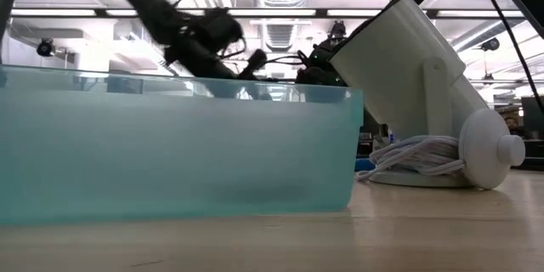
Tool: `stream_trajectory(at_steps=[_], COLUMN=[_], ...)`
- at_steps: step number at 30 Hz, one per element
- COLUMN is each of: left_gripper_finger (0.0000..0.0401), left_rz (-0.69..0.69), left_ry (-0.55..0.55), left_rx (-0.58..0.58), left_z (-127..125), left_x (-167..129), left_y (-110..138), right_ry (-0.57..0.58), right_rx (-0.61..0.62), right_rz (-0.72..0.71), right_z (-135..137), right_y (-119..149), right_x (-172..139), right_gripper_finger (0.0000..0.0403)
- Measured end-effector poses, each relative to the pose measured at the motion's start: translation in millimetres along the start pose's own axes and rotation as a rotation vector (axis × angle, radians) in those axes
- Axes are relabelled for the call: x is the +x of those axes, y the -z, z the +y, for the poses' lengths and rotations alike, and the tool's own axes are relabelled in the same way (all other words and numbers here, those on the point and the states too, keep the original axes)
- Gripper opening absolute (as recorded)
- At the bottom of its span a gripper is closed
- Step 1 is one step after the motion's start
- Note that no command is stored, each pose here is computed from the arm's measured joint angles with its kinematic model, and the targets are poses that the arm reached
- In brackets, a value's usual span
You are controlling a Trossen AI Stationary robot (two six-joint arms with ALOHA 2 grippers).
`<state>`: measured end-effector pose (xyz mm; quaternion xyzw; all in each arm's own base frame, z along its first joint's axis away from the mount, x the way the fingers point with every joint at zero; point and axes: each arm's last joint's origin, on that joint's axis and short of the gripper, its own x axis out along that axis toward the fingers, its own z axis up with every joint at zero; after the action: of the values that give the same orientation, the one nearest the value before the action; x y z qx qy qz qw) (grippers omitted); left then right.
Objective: Pick & Place School Supplies
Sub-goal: Put the yellow crayon box into the gray bin
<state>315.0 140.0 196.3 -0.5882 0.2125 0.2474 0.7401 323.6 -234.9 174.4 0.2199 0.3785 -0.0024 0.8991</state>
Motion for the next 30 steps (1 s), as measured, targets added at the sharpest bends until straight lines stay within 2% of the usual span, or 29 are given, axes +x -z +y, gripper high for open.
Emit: stream_trajectory(at_steps=[3,9,15,18,23,30], left_gripper_finger=[0.0140,0.0140,0.0140,0.0140,0.0140,0.0140], left_rz=[-0.043,-0.086,-0.109,-0.118,-0.117,-0.115], left_ry=[0.068,0.024,0.041,0.038,0.037,0.034], left_rx=[-0.112,-0.268,-0.260,-0.273,-0.293,-0.294], left_z=[17,45,43,43,43,44], left_x=[-5,-7,-7,-7,-7,-7], left_y=[9,22,20,20,20,21], right_ry=[-0.002,-0.009,-0.020,0.021,0.019,-0.057], right_rx=[-0.011,-0.025,-0.026,0.036,0.137,0.211], right_rz=[0.005,0.017,0.042,0.072,0.115,0.160], right_z=[1,7,13,13,6,2], right_y=[0,2,10,19,30,36], right_x=[2,6,14,18,29,46], right_gripper_finger=[0.0008,0.0008,0.0008,0.0008,0.0008,0.0008])
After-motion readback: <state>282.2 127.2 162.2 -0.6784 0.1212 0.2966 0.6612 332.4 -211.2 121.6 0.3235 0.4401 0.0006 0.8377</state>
